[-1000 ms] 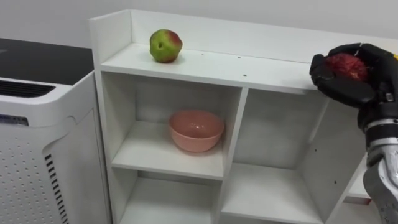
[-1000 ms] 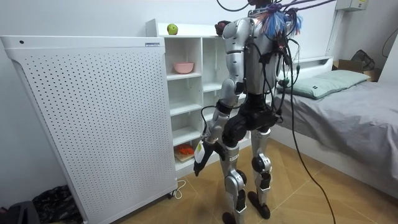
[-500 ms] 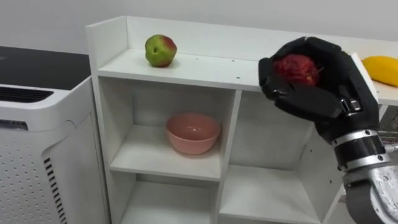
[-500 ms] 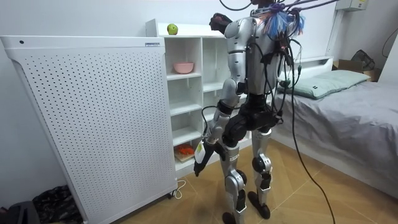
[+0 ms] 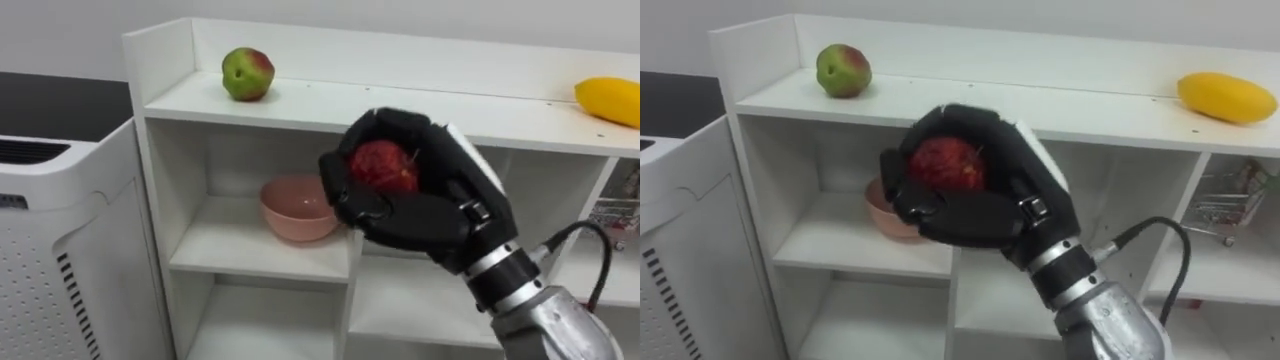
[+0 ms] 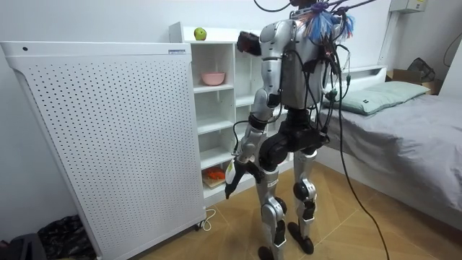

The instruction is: Arrange fruit in the closet

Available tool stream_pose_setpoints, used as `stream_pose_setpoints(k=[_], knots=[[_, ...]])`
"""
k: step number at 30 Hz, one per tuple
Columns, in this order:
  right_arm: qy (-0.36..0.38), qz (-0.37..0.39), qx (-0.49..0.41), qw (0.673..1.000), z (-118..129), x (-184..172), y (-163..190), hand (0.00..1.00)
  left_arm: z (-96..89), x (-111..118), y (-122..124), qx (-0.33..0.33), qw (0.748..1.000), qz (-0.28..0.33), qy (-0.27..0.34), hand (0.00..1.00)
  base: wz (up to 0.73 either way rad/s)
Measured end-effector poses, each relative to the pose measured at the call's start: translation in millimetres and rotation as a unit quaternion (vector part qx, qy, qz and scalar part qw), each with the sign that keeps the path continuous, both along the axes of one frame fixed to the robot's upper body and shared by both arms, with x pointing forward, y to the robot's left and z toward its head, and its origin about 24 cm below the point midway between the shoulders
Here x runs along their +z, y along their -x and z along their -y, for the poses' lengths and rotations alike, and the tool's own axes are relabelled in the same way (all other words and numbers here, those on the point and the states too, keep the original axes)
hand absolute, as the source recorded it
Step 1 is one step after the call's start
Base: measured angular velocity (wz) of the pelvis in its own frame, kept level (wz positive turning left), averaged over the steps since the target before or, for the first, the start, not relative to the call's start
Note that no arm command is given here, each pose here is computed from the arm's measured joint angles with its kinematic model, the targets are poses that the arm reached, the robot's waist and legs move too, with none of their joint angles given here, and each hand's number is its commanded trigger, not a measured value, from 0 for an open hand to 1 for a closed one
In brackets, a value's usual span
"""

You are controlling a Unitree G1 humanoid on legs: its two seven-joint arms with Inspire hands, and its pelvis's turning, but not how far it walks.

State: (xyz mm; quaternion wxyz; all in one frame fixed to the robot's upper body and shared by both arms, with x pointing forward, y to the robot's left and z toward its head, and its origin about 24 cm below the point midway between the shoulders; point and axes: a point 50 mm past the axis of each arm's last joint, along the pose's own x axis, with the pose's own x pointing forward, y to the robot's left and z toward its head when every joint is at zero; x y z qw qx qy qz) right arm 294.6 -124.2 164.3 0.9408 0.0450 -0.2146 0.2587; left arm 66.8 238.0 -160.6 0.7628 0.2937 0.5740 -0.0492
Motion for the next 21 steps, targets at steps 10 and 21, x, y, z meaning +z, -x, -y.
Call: stream_pose_setpoints(k=[10, 21], knots=[[0.027, -0.294, -0.144, 0.945, 44.5, -137.8, -20.1, 1.0, 2.5, 0.1, -18.2, 0.039, 0.999, 0.029, 0.003, 0.0, -0.01], [-0.229, -0.351, -0.227, 0.879, 81.2, -127.2, -46.9, 1.0, 9.4, -1.8, -16.4, 0.042, 0.999, 0.027, -0.003, 0.0, 0.08]])
